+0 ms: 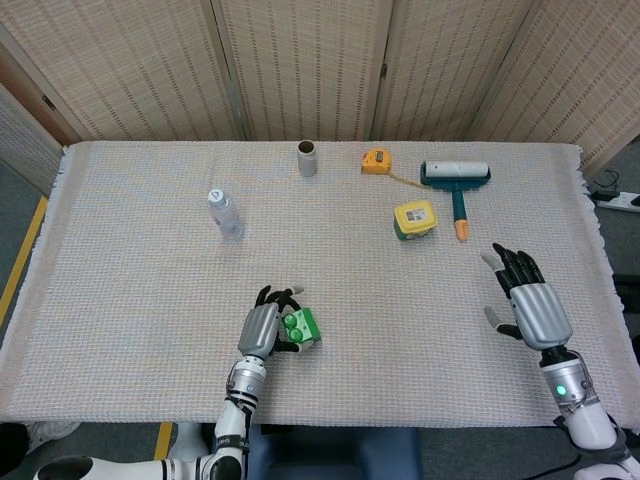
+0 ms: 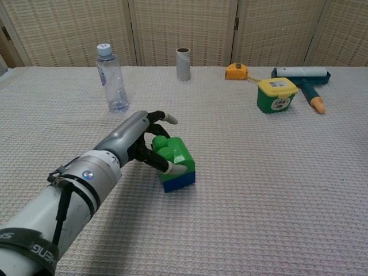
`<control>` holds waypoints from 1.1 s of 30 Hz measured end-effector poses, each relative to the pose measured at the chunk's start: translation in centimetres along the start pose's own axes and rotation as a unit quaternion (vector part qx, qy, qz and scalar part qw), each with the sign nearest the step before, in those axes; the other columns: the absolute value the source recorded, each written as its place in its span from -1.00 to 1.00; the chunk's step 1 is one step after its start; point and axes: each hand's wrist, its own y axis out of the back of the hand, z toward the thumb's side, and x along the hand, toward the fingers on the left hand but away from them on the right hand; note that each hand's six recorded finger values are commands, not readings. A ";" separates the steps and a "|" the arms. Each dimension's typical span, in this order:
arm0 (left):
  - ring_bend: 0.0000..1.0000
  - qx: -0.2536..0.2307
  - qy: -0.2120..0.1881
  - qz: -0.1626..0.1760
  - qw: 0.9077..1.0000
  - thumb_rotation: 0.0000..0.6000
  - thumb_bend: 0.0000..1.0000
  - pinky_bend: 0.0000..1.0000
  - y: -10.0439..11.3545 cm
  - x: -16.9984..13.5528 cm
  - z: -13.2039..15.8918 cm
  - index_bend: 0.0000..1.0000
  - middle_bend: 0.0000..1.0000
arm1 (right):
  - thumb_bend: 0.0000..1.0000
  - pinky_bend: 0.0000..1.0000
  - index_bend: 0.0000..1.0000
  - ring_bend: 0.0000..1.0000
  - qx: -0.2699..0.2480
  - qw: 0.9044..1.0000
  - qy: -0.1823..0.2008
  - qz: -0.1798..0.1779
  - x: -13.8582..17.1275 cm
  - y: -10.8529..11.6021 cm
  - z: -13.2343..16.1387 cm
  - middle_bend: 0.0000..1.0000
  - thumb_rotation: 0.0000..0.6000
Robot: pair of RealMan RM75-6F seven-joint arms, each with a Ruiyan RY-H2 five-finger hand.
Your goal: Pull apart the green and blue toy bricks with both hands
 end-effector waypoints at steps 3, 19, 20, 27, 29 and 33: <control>-0.48 -0.002 -0.002 0.000 1.000 1.00 -0.50 -0.99 0.5 0.0 -0.3 -0.44 0.39 | -0.18 -1.00 -1.00 -1.00 -0.003 1.000 0.003 0.004 0.0 -0.3 0.2 -1.00 1.00; -0.46 -0.038 -0.033 0.006 0.999 1.00 -0.48 -1.00 5.5 1.7 0.1 -0.40 0.43 | -0.18 -1.00 -1.00 -1.00 -0.114 0.989 0.045 0.082 -3.1 -3.9 2.6 -1.00 1.00; -0.46 -0.044 -0.037 0.008 0.998 1.00 -0.48 -1.00 5.9 1.9 0.3 -0.40 0.43 | -0.19 -1.00 -1.00 -1.00 -0.127 0.987 0.049 0.087 -3.5 -4.1 2.9 -1.00 1.00; -0.46 -0.074 -0.065 0.021 0.995 1.00 -0.48 -1.00 8.5 2.1 1.6 -0.40 0.43 | -0.18 -1.00 -1.00 -1.00 -0.268 0.951 0.082 0.129 -6.2 -6.1 5.6 -1.00 1.00; -0.46 -0.080 -0.069 0.020 0.994 1.00 -0.48 -1.00 8.8 2.1 1.9 -0.40 0.43 | -0.18 -1.00 -1.00 -1.00 -0.308 0.937 0.089 0.140 -7.0 -6.7 6.4 -1.00 1.00; -0.47 -0.087 -0.076 0.023 0.993 1.00 -0.48 -1.00 9.5 2.2 2.3 -0.39 0.43 | -0.18 -1.00 -1.00 -1.00 -0.388 0.900 0.103 0.171 -8.9 -8.4 8.3 -1.00 1.00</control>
